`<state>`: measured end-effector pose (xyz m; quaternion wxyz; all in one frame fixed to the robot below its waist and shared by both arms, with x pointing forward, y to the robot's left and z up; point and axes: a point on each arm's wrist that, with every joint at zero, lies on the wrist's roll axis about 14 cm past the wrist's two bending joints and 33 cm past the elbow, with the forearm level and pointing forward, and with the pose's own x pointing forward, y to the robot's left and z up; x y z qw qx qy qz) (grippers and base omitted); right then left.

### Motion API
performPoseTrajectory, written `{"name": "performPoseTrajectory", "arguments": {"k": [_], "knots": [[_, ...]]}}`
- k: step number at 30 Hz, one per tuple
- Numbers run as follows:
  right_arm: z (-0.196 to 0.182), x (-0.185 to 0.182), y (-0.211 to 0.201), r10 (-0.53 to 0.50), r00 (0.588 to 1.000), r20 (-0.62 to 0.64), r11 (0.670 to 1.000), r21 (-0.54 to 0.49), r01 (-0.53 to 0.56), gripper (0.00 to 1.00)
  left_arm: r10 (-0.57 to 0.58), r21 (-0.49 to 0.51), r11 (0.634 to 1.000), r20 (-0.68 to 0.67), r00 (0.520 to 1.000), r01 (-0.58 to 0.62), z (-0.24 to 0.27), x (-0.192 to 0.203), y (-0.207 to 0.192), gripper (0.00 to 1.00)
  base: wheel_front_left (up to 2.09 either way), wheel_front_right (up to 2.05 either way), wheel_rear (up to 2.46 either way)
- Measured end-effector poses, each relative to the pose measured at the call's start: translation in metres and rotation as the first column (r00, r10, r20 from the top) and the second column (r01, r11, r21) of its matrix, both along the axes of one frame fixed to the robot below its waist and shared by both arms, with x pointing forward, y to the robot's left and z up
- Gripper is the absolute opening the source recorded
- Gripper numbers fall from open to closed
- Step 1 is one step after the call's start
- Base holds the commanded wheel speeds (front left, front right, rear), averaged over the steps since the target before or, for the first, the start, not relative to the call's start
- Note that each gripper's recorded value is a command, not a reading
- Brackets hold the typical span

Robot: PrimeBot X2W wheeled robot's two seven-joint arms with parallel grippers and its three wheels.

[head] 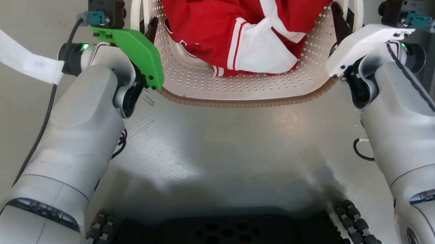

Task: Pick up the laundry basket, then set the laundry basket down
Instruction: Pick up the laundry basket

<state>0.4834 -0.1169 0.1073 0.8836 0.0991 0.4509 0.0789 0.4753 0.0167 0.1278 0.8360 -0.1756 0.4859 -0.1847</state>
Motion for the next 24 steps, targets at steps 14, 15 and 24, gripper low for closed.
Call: {"name": "performPoseTrajectory", "arguments": {"k": [14,15,24], "knots": [[0.028,0.004,0.005,0.007,0.999,0.038,1.000,0.005,-0.008,0.00,-0.018,0.026,1.000,0.035,0.999,0.017,0.023,0.003,0.004,0.00,0.00,0.00,0.00],[0.031,0.005,0.005,0.010,0.999,0.042,1.000,0.005,-0.010,0.00,-0.018,0.028,0.999,0.034,0.999,0.017,0.025,0.003,0.004,0.00,0.00,0.00,0.00],[0.061,0.009,0.006,0.024,0.998,0.059,1.000,-0.002,-0.024,0.00,-0.038,0.039,0.999,0.052,0.998,0.036,0.053,0.005,0.003,0.00,0.00,0.00,0.00]]}}
